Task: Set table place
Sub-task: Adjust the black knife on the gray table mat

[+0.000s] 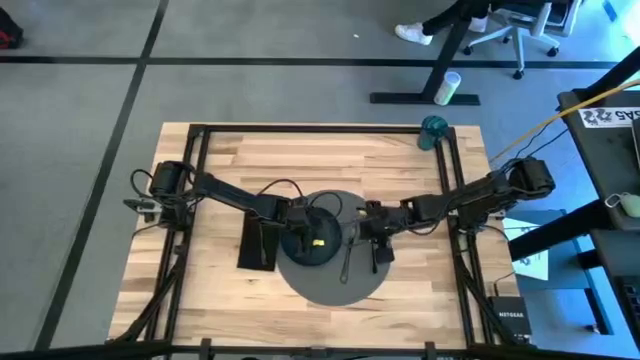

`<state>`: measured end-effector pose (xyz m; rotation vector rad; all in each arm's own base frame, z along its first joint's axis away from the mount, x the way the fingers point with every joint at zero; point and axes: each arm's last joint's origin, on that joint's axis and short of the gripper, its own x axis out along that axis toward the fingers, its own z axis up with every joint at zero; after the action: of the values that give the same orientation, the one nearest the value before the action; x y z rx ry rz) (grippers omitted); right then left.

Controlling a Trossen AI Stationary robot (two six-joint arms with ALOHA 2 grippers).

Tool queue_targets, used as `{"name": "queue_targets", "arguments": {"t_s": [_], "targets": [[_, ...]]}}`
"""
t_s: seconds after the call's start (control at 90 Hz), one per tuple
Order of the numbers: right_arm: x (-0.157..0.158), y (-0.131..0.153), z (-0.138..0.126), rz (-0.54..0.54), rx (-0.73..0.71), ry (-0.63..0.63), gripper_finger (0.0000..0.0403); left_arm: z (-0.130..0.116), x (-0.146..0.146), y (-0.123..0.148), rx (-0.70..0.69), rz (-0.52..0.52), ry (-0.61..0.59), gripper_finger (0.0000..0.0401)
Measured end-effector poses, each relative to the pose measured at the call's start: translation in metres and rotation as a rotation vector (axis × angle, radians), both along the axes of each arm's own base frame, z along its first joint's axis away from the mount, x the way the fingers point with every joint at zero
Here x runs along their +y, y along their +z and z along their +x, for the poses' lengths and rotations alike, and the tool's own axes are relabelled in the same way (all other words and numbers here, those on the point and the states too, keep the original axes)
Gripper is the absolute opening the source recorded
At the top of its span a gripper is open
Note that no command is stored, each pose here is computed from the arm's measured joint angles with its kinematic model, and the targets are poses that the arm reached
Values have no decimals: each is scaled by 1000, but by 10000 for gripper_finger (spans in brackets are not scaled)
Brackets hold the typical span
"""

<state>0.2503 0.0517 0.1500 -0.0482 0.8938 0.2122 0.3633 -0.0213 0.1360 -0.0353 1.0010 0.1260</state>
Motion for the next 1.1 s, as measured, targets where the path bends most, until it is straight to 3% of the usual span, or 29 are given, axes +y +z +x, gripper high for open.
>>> {"name": "queue_targets", "arguments": {"t_s": [0.156,0.333,0.689,1.1], "targets": [[17,-1,3,-20,7,14,0,0,4,0,0,-2,6,107],[34,1,24,-40,-9,44,0,0,10,0,2,-2,28,107],[47,-15,58,-119,118,105,0,0,11,0,2,-1,32,107],[47,-16,56,-119,157,104,0,0,10,0,0,-3,35,107]]}}
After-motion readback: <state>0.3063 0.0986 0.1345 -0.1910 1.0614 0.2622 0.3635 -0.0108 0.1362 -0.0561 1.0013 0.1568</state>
